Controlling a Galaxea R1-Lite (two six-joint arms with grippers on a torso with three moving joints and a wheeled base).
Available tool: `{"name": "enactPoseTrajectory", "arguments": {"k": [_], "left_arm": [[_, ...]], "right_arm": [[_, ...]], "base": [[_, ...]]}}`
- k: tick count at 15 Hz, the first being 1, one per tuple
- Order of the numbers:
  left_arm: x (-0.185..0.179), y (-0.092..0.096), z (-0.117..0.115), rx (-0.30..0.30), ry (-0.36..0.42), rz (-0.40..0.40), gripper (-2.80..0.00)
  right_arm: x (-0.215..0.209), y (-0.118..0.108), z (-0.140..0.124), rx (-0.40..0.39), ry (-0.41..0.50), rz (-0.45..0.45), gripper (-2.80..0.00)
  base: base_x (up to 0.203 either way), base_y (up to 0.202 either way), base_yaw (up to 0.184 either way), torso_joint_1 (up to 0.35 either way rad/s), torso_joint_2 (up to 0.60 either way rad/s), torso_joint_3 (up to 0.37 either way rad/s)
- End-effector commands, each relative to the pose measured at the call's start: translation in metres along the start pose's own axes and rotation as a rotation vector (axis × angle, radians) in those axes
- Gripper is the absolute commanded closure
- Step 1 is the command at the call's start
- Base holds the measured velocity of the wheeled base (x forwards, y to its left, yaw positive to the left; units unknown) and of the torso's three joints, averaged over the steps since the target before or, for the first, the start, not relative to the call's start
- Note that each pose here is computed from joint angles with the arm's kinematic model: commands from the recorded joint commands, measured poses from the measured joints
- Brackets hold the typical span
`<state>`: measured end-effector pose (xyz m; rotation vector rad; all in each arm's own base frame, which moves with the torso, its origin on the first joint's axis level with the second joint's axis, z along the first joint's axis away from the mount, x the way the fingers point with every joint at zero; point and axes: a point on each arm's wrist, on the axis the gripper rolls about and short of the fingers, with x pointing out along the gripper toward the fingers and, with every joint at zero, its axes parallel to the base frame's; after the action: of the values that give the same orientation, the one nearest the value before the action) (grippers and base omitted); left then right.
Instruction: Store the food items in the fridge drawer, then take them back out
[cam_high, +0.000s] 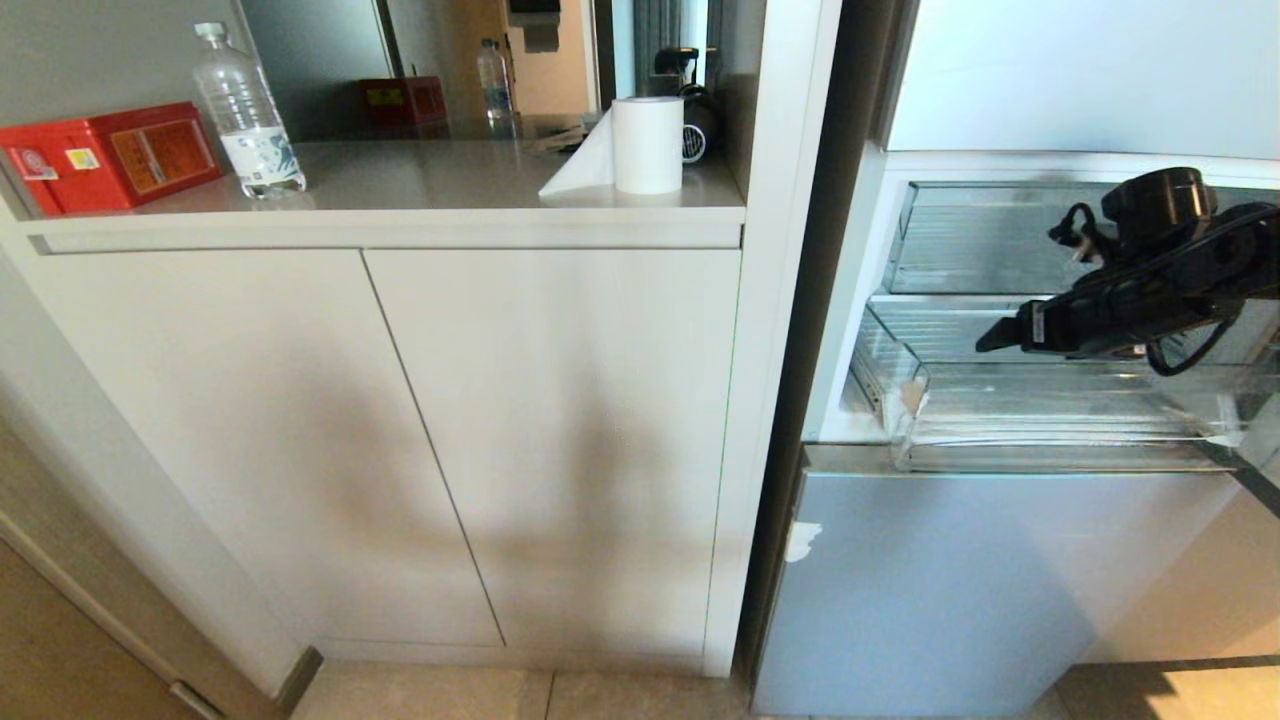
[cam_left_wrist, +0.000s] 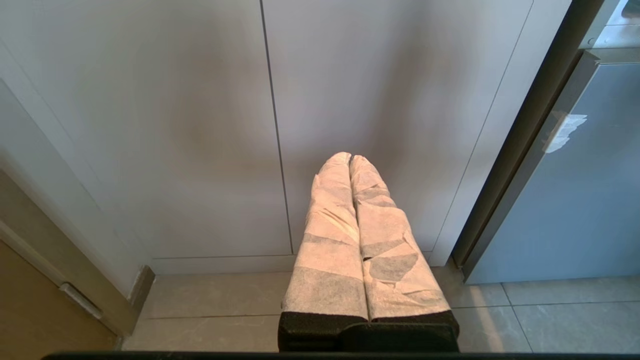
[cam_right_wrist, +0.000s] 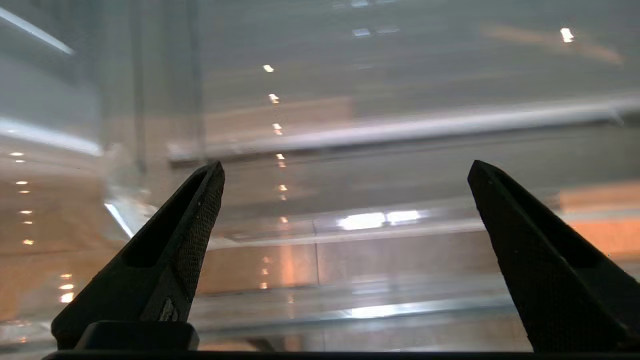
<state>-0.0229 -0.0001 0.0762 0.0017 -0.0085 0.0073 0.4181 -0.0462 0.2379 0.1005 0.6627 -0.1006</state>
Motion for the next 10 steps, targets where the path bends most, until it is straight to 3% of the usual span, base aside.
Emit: {"name": "enactPoseTrajectory", "arguments": {"k": [1, 10], "left_arm": [[0.000, 0.000, 0.000, 0.000, 0.001, 0.000, 0.00], [0.000, 0.000, 0.000, 0.000, 0.001, 0.000, 0.00]], "right_arm": [[-0.018, -0.005, 0.002, 0.007, 0.012, -0.010, -2.80], [-0.052, -0.027, -0.020, -0.003, 0.158, -0.049, -2.80]], "base": [[0.000, 0.000, 0.000, 0.000, 0.00, 0.000], [0.000, 0.000, 0.000, 0.000, 0.00, 0.000]]}}
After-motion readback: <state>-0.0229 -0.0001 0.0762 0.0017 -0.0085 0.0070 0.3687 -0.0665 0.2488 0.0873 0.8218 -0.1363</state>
